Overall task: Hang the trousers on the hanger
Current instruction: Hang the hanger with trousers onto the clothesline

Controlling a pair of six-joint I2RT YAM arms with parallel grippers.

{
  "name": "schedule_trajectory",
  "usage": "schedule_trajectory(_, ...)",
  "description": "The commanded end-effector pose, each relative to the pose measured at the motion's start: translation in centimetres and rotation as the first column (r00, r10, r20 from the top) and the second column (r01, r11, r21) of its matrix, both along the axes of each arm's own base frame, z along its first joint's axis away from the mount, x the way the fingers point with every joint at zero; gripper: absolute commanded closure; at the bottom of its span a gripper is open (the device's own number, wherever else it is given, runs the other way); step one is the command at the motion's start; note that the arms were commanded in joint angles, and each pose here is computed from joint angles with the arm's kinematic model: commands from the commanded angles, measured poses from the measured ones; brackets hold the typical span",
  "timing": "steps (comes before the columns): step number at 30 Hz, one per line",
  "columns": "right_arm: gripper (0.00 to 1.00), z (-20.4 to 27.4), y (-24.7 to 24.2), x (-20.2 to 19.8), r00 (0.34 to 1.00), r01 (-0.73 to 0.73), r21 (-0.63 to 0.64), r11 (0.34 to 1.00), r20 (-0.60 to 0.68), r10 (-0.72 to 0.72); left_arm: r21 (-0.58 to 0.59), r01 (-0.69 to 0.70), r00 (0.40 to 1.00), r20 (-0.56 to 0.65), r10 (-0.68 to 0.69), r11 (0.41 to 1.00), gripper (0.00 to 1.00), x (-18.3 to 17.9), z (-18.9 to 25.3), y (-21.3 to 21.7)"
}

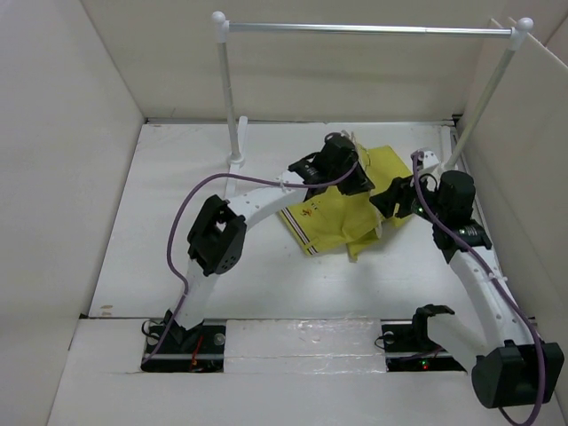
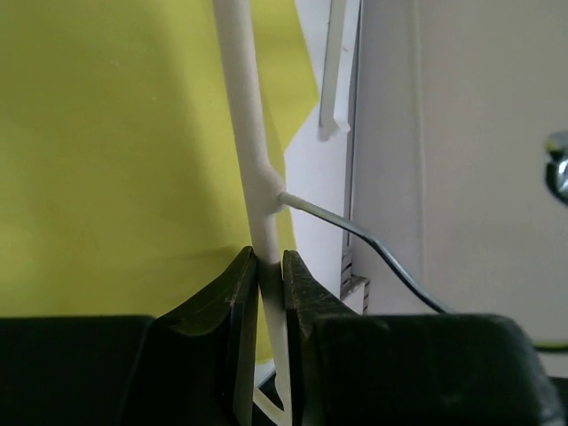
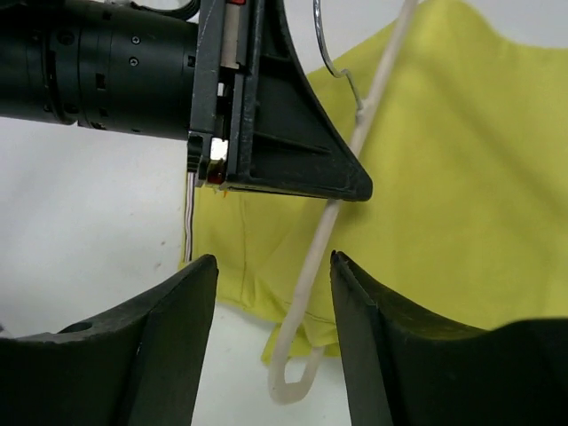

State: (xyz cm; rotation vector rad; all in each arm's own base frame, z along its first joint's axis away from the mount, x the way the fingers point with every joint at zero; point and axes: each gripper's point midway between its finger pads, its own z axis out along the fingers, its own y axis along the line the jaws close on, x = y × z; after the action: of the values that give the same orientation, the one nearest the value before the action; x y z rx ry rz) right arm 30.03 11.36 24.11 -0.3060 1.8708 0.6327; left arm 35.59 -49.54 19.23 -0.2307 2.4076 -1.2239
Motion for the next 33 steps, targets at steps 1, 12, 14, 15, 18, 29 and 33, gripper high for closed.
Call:
schedule_trajectory(1,0.4,0.1,1.8,-0.4,0.992,-0.128,0.011,0.992,0.003,0.128,-0.13,0.032,0.983,0.185,-0.008,0.991,1.0,-0.5,8.9,0.6)
schedule_trajectory(12,0.46,-1.8,3.4,0.0,0.974,-0.219,0.08,0.973,-0.046,0.223,-0.178,0.109,0.963,0.264,-0.06,0.978,1.0,-2.8,14.0,1.3)
schedule_trajectory(14,0.46,-1.5,4.1,-0.2,0.967,-0.25,0.131,0.96,-0.028,0.255,-0.182,0.131,0.961,0.265,-0.079,0.975,1.0,-3.2,14.5,1.2)
schedule_trajectory(15,0.52,-1.8,4.3,-0.2,0.964,-0.261,0.144,0.954,-0.012,0.266,-0.185,0.139,0.96,0.265,-0.087,0.973,1.0,-3.3,14.7,1.2)
schedule_trajectory(18,0.65,1.0,5.4,-0.4,0.945,-0.328,0.225,0.918,0.101,0.312,-0.189,0.172,0.956,0.269,-0.118,0.967,1.0,-4.0,15.7,1.2)
schedule_trajectory(29,1.0,14.4,5.8,-1.6,0.903,-0.384,0.406,0.829,0.355,0.244,-0.21,0.205,0.901,0.421,-0.101,0.956,0.88,-3.7,25.0,3.6)
schedule_trajectory(33,1.0,18.4,4.9,-1.6,0.921,-0.316,0.442,0.84,0.356,0.159,-0.223,0.201,0.866,0.496,-0.067,0.954,0.58,-3.1,28.5,5.8)
